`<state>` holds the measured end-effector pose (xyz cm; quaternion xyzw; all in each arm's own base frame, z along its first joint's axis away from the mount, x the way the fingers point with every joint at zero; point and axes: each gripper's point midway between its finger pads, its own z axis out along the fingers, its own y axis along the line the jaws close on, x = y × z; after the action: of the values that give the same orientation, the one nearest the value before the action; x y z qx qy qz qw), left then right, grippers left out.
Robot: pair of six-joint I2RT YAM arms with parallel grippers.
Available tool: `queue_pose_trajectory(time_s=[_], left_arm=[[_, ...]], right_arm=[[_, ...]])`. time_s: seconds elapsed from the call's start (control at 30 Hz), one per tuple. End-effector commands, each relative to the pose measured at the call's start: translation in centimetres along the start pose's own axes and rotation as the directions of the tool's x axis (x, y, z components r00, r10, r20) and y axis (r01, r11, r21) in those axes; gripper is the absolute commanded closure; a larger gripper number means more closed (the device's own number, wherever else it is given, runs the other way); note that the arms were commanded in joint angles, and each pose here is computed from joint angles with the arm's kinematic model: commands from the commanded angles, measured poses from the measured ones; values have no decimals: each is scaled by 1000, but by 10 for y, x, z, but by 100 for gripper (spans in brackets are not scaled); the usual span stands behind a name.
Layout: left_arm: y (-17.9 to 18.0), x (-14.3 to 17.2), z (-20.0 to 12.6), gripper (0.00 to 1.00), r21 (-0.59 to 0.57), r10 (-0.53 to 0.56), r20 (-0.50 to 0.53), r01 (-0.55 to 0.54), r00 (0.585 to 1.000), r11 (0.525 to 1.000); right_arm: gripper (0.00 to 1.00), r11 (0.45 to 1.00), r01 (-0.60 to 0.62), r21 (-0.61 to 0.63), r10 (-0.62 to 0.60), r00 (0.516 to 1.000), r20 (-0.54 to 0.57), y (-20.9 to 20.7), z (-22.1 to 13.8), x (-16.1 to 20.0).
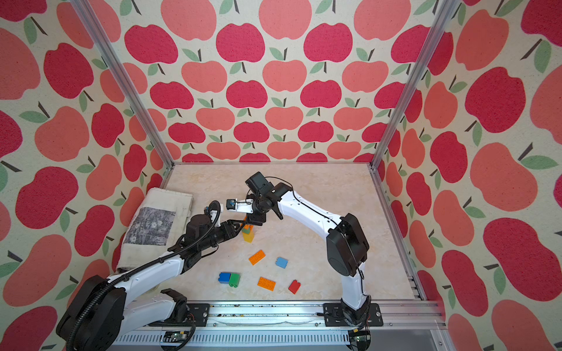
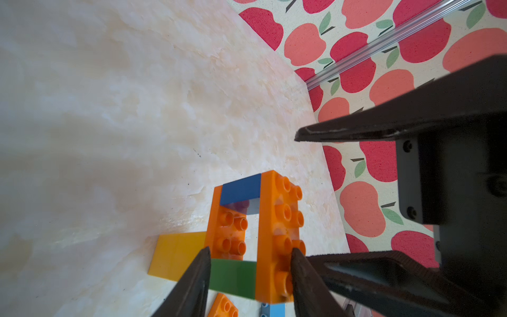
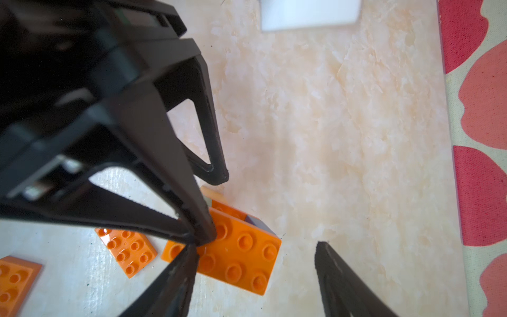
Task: Assemble the letter p with lego
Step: Assemble the lego brick with the lego brick.
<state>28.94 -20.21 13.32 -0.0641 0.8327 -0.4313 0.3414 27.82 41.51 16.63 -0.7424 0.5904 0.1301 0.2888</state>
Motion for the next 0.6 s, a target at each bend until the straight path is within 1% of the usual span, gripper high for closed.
queue_pose_trajectory(time_s=[0.0, 0.1, 0.3, 0.4, 0.57], left_arm=[[35, 34, -1, 51, -114, -47, -104, 35, 993, 993], [37, 34, 0, 51, -118, -49, -105, 36, 993, 992], [37, 35, 0, 51, -118, -49, -105, 36, 993, 992], [37, 36, 0, 51, -120, -49, -107, 36, 993, 992], [39, 36, 0, 51, -122, -50, -106, 37, 993, 992]], right_arm=[[28, 999, 6, -37, -8, 997, -76, 13, 14, 25], [28, 1000, 11, -27, -13, 998, -57, 10, 6, 19], [28, 1000, -25, 1, 25, 998, 60, -4, -24, -3], [28, 997, -71, 19, 69, 991, 114, -12, -34, -3], [31, 980, -166, 106, 148, 975, 165, -23, -33, 9]])
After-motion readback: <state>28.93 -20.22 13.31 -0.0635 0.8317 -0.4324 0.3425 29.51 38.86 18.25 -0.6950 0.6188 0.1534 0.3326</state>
